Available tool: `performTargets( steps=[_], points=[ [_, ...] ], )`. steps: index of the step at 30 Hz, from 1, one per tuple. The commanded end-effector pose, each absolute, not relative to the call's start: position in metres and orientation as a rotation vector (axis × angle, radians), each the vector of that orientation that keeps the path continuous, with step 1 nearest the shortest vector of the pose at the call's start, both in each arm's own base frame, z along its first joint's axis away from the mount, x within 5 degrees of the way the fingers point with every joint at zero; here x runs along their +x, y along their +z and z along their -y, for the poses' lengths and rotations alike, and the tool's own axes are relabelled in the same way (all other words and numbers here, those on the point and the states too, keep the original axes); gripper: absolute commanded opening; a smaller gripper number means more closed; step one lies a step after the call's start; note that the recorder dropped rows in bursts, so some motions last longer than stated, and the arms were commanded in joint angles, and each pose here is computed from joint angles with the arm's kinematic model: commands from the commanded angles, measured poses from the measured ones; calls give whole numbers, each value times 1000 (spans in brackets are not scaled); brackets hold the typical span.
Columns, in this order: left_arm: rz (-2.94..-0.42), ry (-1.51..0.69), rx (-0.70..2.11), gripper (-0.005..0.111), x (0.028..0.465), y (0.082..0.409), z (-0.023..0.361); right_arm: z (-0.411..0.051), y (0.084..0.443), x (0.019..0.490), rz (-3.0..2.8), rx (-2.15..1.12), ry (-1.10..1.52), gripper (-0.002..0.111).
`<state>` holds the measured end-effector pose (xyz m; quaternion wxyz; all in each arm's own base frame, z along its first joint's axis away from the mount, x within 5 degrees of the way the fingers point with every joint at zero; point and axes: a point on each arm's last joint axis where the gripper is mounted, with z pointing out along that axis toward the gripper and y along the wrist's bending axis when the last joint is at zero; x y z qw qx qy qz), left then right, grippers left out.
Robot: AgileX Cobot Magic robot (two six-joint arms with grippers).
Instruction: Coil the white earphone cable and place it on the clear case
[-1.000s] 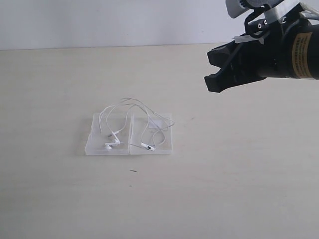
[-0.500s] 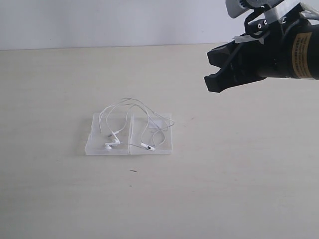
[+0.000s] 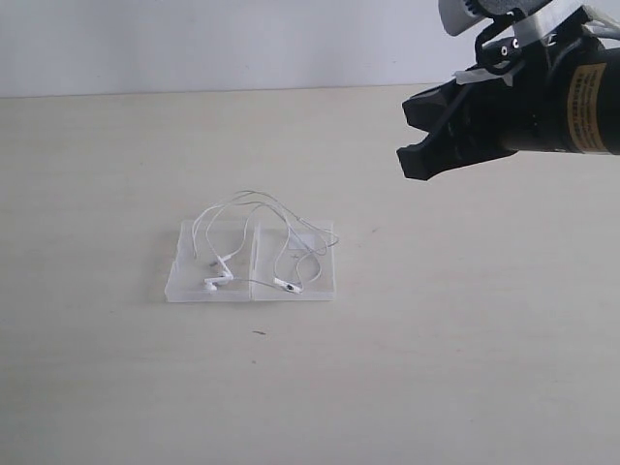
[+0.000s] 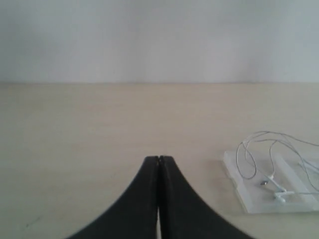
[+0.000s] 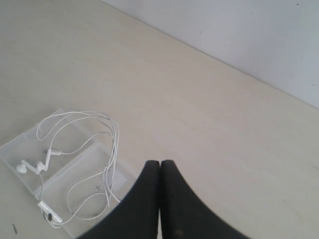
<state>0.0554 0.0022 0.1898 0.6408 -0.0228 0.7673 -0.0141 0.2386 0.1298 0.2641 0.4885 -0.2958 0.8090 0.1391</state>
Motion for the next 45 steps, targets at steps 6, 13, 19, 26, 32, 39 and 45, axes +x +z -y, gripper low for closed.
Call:
performTargets(
  steps=[6,13,19,26,32,39,45],
  points=[
    [-1831,57,-33,0,53,182,-7,-129,265,238,-1961,-718,340,0],
    [-1831,57,-33,0,53,182,-7,-129,265,238,-1961,-718,340,0],
    [-1831,57,-33,0,53,182,-7,-129,265,238,-1961,-718,340,0],
    [-1831,57,-33,0,53,182,-7,-125,281,229,-1911,-691,349,0],
    [-1831,57,-33,0,53,182,-7,-103,333,181,-1703,-585,401,0],
    [-1831,57,-33,0,53,182,-7,-41,369,73,-1310,-418,332,0],
    [-1831,57,-33,0,53,182,-7,-30,371,39,-1180,-396,321,0]
  ],
)
